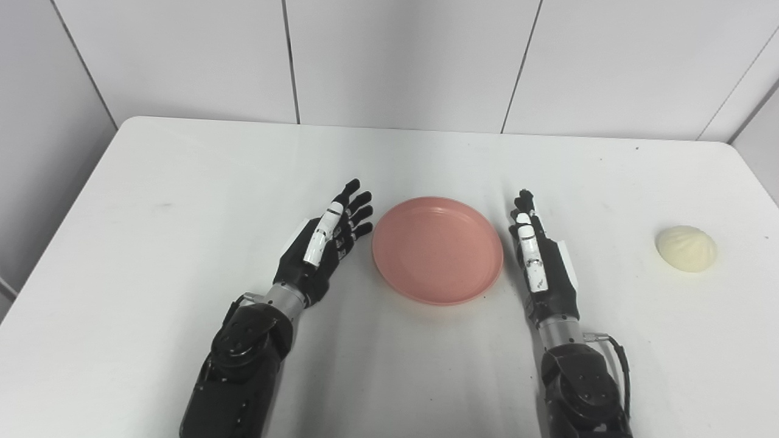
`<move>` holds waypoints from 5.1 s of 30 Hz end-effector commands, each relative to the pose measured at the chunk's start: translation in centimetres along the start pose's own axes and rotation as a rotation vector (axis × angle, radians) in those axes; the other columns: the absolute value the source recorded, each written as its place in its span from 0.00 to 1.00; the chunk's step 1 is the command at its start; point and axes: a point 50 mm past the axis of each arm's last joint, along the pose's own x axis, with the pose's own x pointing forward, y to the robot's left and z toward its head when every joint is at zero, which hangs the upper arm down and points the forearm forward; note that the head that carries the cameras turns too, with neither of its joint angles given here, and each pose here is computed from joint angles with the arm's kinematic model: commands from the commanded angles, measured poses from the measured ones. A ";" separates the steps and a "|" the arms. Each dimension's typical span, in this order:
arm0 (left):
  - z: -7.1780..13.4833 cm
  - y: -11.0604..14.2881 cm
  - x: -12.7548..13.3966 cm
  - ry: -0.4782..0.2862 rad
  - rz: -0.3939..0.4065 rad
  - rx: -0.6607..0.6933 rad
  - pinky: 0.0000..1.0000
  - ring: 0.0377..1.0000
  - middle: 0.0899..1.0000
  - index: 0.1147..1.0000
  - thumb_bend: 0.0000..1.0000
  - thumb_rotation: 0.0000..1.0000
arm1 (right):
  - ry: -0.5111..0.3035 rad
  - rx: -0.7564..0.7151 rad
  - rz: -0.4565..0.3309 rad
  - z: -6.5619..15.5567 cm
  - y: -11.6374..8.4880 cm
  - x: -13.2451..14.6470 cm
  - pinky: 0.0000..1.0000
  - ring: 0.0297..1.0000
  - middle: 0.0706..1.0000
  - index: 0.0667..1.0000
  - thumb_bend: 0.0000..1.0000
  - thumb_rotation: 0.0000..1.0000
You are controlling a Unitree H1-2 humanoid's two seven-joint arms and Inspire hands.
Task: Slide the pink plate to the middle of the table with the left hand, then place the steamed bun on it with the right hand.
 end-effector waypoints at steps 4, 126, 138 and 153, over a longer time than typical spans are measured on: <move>0.2 0.7 -0.6 -0.038 0.044 0.034 1.00 0.97 0.96 0.97 0.41 1.00 | -0.059 0.003 -0.062 0.4 -0.5 -0.2 1.00 0.99 1.00 1.00 0.22 1.00; -3.8 6.2 -5.3 0.095 0.033 0.002 0.99 0.97 0.97 0.97 0.36 1.00 | 0.356 -1.180 -0.215 10.8 -26.7 5.6 0.48 0.51 0.52 0.48 0.55 0.13; -3.8 5.9 -5.2 0.097 0.031 -0.001 0.98 0.96 0.96 0.96 0.37 1.00 | 0.319 -1.159 -0.182 10.6 -26.1 6.6 0.44 0.46 0.49 0.45 0.51 0.13; -4.3 4.2 -5.0 0.113 0.025 -0.001 0.99 0.96 0.95 0.95 0.37 1.00 | 0.199 -1.202 -0.145 15.1 -23.8 5.9 0.41 0.45 0.48 0.45 0.50 0.12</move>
